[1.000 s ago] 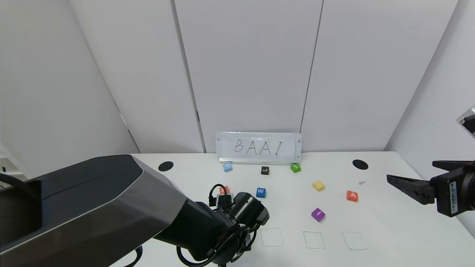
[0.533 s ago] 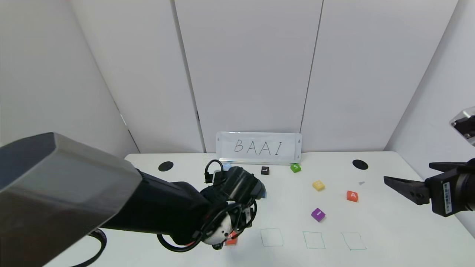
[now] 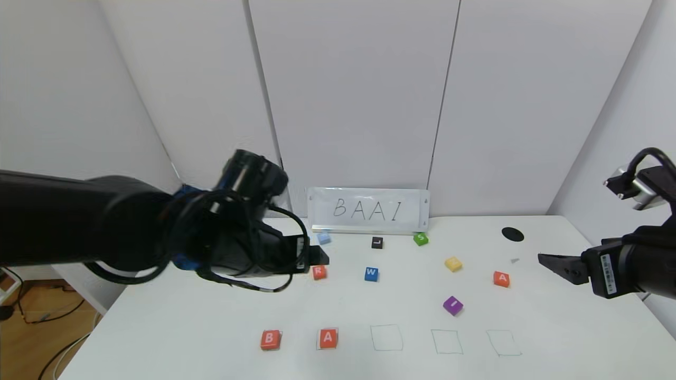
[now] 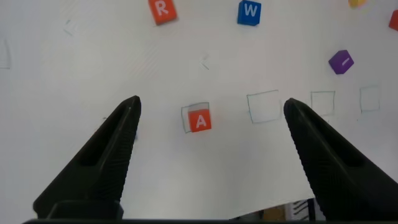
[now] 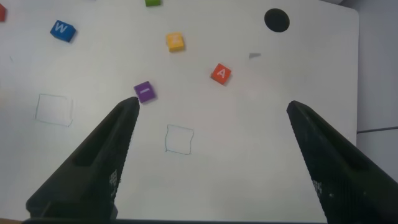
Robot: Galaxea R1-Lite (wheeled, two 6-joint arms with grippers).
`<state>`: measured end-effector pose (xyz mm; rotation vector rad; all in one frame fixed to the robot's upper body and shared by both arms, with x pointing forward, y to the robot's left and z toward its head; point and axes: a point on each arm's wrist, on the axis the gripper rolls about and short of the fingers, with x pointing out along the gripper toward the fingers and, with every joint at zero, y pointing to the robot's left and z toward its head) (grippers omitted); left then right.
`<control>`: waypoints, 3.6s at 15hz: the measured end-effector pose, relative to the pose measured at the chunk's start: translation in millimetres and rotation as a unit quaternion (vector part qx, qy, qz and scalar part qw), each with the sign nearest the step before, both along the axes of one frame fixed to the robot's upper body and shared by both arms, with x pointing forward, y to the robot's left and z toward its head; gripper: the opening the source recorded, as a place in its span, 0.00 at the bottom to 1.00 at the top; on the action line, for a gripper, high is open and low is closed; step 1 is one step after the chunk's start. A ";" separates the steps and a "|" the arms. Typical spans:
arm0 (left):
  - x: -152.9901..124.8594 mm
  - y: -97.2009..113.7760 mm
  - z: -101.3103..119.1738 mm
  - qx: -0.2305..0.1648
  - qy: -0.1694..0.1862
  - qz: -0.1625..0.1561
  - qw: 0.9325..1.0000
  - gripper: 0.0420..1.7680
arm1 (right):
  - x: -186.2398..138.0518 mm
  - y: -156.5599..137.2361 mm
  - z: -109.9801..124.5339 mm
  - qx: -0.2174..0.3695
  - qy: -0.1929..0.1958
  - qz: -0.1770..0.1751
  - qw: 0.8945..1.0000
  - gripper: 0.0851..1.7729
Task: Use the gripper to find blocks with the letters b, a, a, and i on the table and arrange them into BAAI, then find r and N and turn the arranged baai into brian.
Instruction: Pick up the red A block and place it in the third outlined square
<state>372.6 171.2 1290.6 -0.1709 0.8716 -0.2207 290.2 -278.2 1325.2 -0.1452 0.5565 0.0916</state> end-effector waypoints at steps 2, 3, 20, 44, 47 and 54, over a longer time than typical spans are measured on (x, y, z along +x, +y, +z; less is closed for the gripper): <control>-5.7 19.7 21.7 0.019 -0.021 -0.018 0.999 0.93 | 6.8 1.1 -6.6 -0.009 0.015 -0.021 1.000 0.96; -7.9 26.9 29.6 0.019 -0.033 -0.019 0.999 0.94 | 9.7 2.5 -9.1 -0.008 0.022 -0.030 0.999 0.96; -26.2 61.9 57.6 0.034 -0.060 -0.021 0.997 0.96 | 116.1 -2.8 -93.9 0.072 0.157 -0.211 0.962 0.96; -27.7 68.6 56.5 0.043 -0.066 -0.021 0.997 0.97 | 186.1 -27.4 -157.0 0.138 0.217 -0.171 0.951 0.96; -28.4 68.3 56.0 0.044 -0.065 -0.023 0.997 0.97 | 192.4 -29.5 -163.8 0.130 0.217 -0.167 0.953 0.96; -28.6 67.4 55.1 0.044 -0.063 -0.025 0.997 0.97 | 202.2 -38.2 -178.9 0.127 0.216 -0.171 0.953 0.96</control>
